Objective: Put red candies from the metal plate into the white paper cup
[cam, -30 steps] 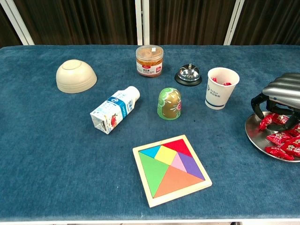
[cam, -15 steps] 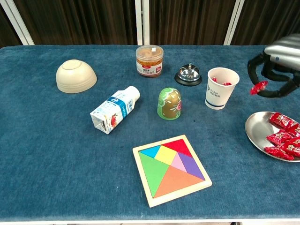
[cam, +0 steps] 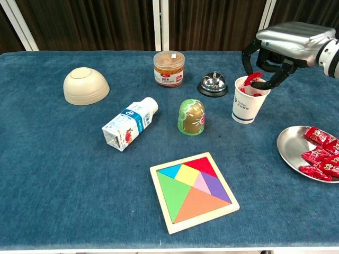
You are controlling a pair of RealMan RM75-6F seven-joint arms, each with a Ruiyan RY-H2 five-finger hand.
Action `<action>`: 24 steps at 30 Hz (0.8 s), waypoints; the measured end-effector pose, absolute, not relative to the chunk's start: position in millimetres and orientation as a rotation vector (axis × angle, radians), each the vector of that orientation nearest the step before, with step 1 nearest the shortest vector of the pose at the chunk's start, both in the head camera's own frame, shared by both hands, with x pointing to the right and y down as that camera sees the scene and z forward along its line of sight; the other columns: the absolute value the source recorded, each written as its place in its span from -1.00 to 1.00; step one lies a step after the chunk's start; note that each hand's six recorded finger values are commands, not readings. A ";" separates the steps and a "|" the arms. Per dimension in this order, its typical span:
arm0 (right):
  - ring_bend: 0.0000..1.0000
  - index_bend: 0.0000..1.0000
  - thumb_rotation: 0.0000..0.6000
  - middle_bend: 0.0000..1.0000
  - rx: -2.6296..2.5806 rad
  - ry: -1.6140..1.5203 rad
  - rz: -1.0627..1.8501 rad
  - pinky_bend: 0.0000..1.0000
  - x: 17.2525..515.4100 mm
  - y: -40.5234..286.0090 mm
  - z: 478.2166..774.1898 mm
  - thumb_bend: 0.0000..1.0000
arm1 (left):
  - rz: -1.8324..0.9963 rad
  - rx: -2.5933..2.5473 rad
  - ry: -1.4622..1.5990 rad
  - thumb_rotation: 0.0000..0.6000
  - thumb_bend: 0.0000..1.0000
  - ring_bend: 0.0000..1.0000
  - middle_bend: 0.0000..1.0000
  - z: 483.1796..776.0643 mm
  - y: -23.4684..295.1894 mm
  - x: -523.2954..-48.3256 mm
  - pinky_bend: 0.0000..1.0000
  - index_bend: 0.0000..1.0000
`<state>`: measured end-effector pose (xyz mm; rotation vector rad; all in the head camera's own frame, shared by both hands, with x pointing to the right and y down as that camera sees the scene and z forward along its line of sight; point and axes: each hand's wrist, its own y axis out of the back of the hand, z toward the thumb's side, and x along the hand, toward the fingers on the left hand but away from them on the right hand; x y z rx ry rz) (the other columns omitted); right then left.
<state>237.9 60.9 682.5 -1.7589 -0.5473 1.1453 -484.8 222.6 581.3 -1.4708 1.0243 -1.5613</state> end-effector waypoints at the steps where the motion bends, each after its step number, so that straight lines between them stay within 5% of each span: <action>1: 1.00 0.11 1.00 0.91 -1.756 -0.541 1.148 1.00 236.6 61.0 684.0 0.02 | -1.562 -1.471 1.024 1.00 -1.00 -0.94 -0.70 581.6 222.7 -485.0 -1.00 -0.55; 9: 1.00 -0.18 1.00 0.91 -1.732 -0.557 1.154 1.00 241.6 63.7 679.2 -0.17 | -1.558 -1.479 1.027 1.00 -1.00 -0.94 -0.70 584.0 222.2 -484.6 -1.00 -0.55; 16: 1.00 -0.04 1.00 0.91 -1.691 -0.643 1.164 1.00 272.2 71.3 656.7 -0.18 | -1.545 -1.487 1.026 1.00 -1.00 -0.94 -0.70 585.5 219.9 -482.1 -1.00 -0.55; 24: 1.00 0.02 1.00 0.91 -1.679 -0.627 1.329 1.00 332.0 122.3 655.7 -0.18 | -1.544 -1.500 1.021 1.00 -1.00 -0.94 -0.70 590.1 220.2 -480.0 -1.00 -0.55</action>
